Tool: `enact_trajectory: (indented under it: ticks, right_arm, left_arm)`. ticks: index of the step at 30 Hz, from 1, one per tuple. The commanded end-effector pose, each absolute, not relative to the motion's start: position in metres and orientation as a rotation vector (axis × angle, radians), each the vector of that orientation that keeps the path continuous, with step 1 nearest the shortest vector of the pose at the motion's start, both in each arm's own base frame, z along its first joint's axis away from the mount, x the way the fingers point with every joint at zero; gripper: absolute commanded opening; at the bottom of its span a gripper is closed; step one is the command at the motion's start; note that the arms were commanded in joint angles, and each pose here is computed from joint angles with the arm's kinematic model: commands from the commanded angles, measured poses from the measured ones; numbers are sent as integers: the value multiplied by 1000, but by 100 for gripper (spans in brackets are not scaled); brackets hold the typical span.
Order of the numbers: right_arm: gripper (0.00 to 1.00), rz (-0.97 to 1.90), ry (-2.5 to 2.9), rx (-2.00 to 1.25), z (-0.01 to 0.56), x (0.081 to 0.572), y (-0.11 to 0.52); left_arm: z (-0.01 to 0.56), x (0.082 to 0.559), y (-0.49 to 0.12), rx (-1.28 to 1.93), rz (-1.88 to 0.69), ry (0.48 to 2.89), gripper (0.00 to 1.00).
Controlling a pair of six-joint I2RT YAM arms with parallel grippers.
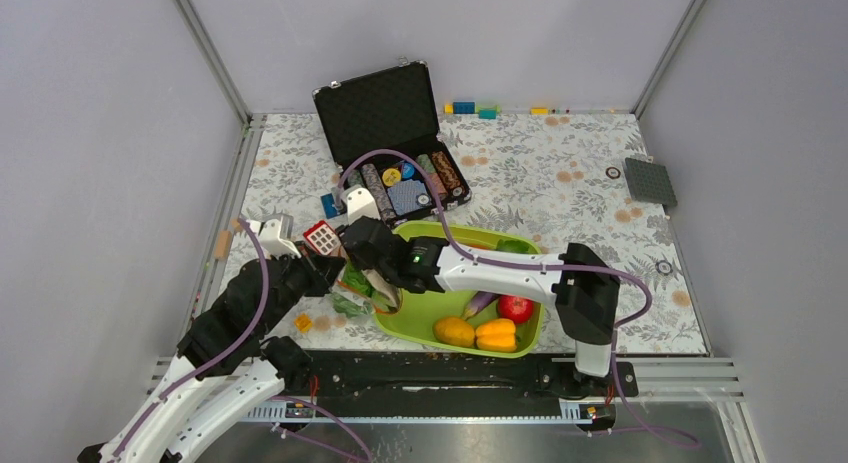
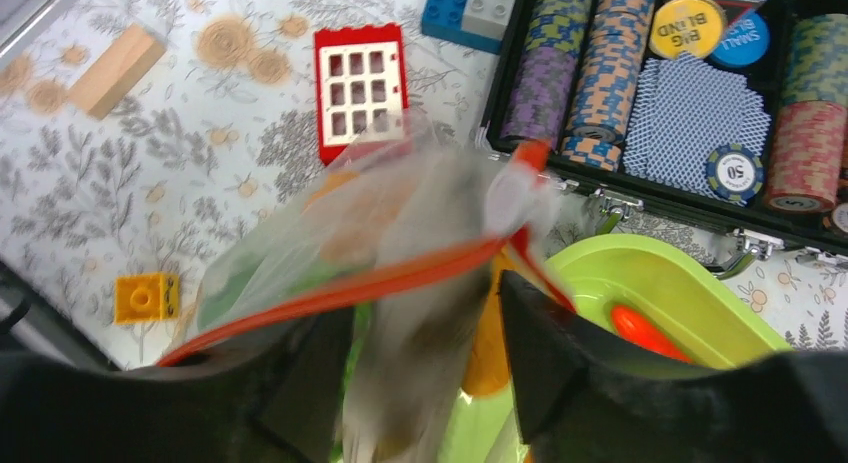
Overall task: Place the food in the zip-top bag and seal the zipper
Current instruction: Place the fake fish in the zipper food storage bag.
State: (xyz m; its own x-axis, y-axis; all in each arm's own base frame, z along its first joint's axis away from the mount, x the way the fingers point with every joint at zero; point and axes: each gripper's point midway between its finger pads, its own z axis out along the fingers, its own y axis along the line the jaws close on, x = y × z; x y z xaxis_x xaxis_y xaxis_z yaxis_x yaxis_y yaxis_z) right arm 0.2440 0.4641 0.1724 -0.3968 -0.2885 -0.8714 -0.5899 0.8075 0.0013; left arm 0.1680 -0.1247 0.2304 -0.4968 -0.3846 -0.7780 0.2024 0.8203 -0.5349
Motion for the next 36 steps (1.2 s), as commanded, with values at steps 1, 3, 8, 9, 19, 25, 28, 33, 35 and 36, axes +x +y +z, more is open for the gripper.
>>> enact_trajectory:
  ticks: [1, 3, 8, 9, 19, 25, 28, 33, 35, 36]
  right_arm:
    - [69, 451, 1928, -824, 213, 233, 450]
    - [81, 513, 1887, -894, 227, 222, 448]
    - [96, 662, 1793, -959, 259, 200, 435]
    - [99, 681, 1781, -950, 264, 198, 431]
    - [100, 834, 1904, -899, 246, 203, 380]
    - [99, 918, 2086, -893, 224, 196, 403]
    - [95, 855, 2207, -862, 202, 199, 406]
    - [63, 641, 2297, -809, 178, 211, 392]
    - [19, 634, 2268, -829, 186, 207, 393]
    - [0, 651, 2228, -846, 195, 205, 396]
  left_arm:
    - [254, 174, -126, -172, -760, 1873, 0]
    - [254, 175, -125, -182, -753, 1873, 0]
    - [251, 177, -124, -195, -741, 1881, 0]
    - [251, 178, -124, -197, -741, 1883, 0]
    - [264, 182, -121, -218, -737, 1836, 0]
    - [260, 186, -128, -207, -739, 1864, 0]
    - [260, 186, -130, -206, -744, 1865, 0]
    - [261, 187, -124, -217, -721, 1857, 0]
    - [260, 188, -120, -225, -697, 1858, 0]
    - [260, 188, -117, -232, -679, 1859, 0]
